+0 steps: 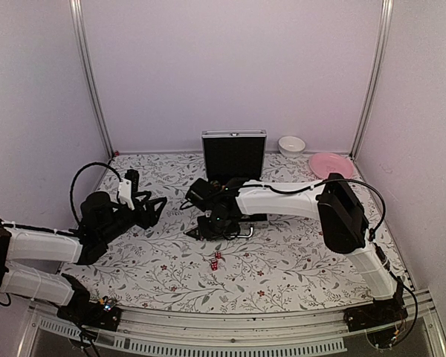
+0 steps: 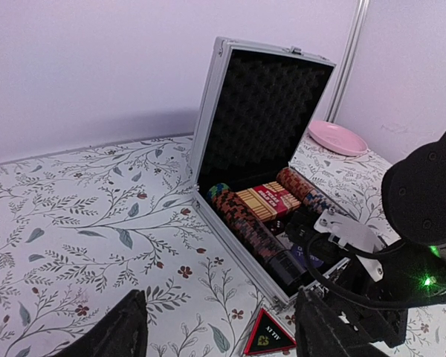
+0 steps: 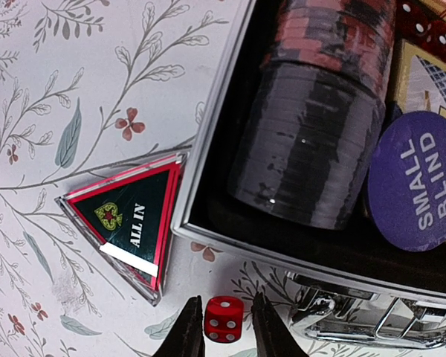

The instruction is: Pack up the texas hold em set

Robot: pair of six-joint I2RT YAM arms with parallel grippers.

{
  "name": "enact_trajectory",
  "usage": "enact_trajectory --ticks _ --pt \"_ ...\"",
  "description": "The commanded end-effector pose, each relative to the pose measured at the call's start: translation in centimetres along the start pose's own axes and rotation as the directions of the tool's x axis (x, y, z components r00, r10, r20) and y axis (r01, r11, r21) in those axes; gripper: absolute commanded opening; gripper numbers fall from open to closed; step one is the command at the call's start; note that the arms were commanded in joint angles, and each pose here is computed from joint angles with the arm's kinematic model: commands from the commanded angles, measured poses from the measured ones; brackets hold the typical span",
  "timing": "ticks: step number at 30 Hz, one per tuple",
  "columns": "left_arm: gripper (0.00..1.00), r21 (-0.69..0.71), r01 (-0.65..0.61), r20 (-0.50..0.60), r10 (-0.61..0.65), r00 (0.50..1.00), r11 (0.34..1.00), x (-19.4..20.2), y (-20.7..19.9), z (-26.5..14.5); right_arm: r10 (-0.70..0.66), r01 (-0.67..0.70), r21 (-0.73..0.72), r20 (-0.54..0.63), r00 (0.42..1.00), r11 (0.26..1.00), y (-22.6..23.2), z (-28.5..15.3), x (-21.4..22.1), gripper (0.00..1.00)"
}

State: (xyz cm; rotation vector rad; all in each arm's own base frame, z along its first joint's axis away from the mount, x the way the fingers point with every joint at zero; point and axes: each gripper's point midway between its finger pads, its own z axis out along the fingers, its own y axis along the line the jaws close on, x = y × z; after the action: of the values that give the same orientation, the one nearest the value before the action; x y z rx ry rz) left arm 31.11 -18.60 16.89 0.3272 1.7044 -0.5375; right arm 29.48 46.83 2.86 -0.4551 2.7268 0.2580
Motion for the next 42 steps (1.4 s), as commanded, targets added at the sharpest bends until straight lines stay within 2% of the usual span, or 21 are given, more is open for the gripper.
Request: enact_trajectory --ticks 1,15,16,22,24,28,31,37,42 --pt "0.68 -0.01 0.006 -0.004 -0.006 1.0 1.0 0.0 0.4 0.1 -0.016 0.016 0.02 -0.005 1.0 1.0 0.1 0.9 0.4 0.22" --pt "0.68 -0.013 0.005 -0.006 -0.005 1.0 1.0 0.1 0.4 0.1 -0.021 0.021 0.022 -0.01 1.0 1.0 0.0 1.2 0.5 0.2" --pt "0.68 -0.012 0.005 -0.006 -0.005 1.0 1.0 0.0 0.4 0.1 -0.021 0.021 0.022 -0.008 1.0 1.0 0.1 1.1 0.5 0.16" --pt "0.68 -0.012 0.005 -0.006 -0.005 1.0 1.0 0.1 0.4 0.1 -0.019 0.019 0.023 0.01 1.0 1.0 0.0 0.4 -0.1 0.15" --pt "0.68 -0.012 0.005 -0.006 -0.005 1.0 1.0 0.0 0.4 0.1 -0.02 0.02 0.022 0.012 1.0 1.0 0.1 0.1 -0.2 0.11" --pt "0.68 -0.018 0.004 -0.005 -0.004 1.0 1.0 0.0 0.5 0.1 -0.014 0.013 0.024 0.045 0.999 1.0 -0.1 -2.2 -1.2 0.1" --pt "0.68 -0.019 0.003 -0.003 -0.003 1.0 1.0 0.0 0.5 0.1 -0.011 0.01 0.008 0.116 0.993 1.0 -0.2 -5.9 -3.2 0.1" --pt "0.68 -0.013 0.005 -0.005 -0.005 1.0 1.0 0.0 0.4 0.2 0.039 -0.043 0.016 0.198 0.979 0.999 -3.3 -9.2 -7.0 0.1" --pt "0.68 -0.019 0.002 -0.004 -0.002 1.0 1.0 0.0 0.6 0.1 0.071 -0.082 0.045 0.212 0.975 0.996 -7.4 -7.6 -8.9 0.1"
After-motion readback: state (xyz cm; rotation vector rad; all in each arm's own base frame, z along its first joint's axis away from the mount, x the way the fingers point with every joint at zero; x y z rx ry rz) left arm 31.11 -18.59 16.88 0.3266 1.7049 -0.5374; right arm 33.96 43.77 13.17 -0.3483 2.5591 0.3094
